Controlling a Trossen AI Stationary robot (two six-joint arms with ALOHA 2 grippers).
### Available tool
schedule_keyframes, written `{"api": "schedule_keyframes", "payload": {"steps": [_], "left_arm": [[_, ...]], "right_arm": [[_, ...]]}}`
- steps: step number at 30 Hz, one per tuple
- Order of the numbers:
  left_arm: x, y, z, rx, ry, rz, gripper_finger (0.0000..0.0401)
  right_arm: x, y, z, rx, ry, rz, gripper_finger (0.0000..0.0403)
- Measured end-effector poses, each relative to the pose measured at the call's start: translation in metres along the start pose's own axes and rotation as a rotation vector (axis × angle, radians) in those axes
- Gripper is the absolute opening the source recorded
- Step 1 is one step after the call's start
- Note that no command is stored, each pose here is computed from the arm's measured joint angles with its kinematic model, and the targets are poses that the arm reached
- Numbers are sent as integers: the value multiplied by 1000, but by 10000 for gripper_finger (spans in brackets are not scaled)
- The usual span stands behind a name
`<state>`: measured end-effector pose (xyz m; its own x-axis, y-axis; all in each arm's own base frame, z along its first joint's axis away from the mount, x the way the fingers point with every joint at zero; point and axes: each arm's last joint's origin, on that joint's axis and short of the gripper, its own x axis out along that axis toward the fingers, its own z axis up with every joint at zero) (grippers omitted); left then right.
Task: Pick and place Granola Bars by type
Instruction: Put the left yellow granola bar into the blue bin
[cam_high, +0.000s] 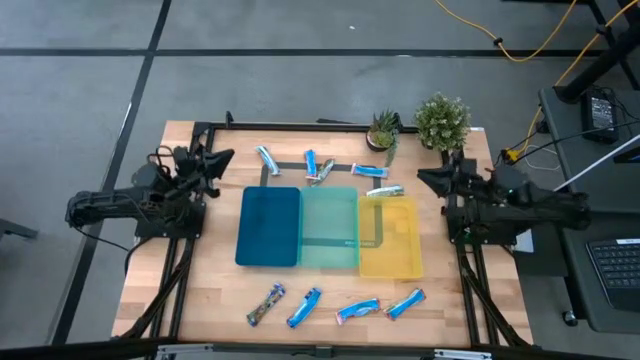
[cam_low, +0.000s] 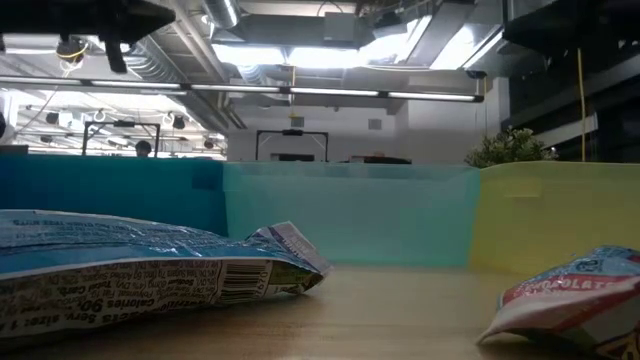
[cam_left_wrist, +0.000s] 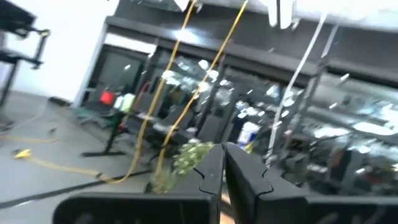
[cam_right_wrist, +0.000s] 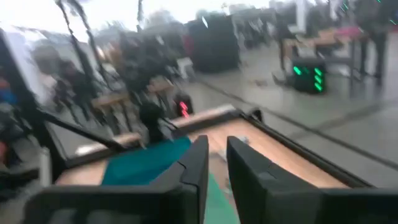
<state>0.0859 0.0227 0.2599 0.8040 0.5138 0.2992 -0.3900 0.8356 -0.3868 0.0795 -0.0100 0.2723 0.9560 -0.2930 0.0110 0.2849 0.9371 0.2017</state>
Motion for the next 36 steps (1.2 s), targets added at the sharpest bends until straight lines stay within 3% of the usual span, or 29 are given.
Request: {"api": "schedule_keyframes", "payload": {"steps": [10, 16, 21, 25, 31, 36], "left_arm": [[57, -27, 48, 217, 256, 164, 46], [97, -29, 47, 405, 543, 265, 82], [118, -14, 36, 544, 764, 365, 128], [131, 3, 33, 584, 879, 416, 174], [148, 33, 18, 645, 1054, 383, 231], [157, 58, 0, 841, 1240, 310, 241]], "right_arm": [[9, 11, 68, -46, 32, -214, 157], [24, 17, 79, -123, 70, -225, 182], [35, 19, 74, -136, 119, -232, 186], [39, 20, 70, -120, 162, -226, 186], [42, 20, 65, -81, 198, -224, 186], [42, 20, 65, -64, 195, -226, 186]]}}
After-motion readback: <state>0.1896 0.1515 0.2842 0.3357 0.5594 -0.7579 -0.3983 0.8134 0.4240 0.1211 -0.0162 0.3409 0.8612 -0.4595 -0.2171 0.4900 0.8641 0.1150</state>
